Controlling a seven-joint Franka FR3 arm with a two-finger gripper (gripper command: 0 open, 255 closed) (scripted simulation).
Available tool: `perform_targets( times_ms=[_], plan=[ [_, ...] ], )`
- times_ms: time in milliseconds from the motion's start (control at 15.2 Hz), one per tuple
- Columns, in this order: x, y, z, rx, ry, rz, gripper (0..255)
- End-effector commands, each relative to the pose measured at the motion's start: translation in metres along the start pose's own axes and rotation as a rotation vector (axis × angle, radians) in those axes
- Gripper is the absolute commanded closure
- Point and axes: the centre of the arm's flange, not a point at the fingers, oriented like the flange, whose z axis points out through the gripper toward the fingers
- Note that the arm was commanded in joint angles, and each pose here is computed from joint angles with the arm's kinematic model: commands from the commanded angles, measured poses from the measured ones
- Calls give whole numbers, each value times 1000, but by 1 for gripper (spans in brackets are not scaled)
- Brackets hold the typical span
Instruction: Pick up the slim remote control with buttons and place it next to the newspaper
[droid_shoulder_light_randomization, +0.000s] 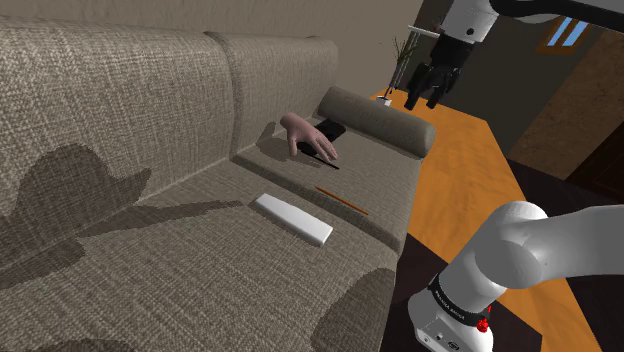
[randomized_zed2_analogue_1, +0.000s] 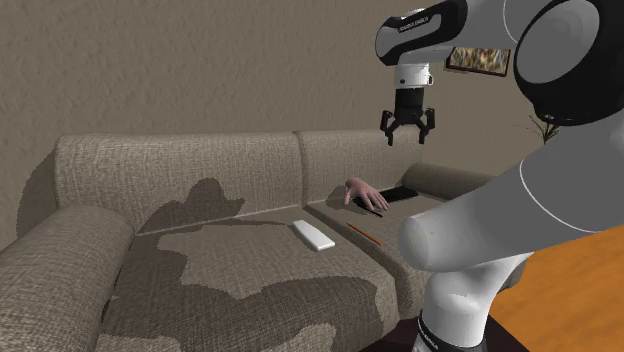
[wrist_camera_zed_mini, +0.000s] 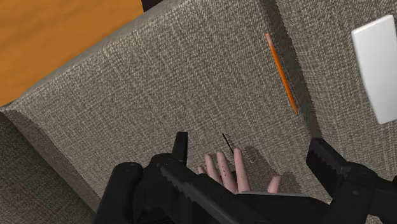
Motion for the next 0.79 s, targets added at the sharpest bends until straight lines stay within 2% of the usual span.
perform_targets(
  times_ms=[0, 726],
  plan=[
    [0, 0, 0, 0, 0, 0, 0],
    [25, -105, 94, 24, -27, -186, 0]
  ],
)
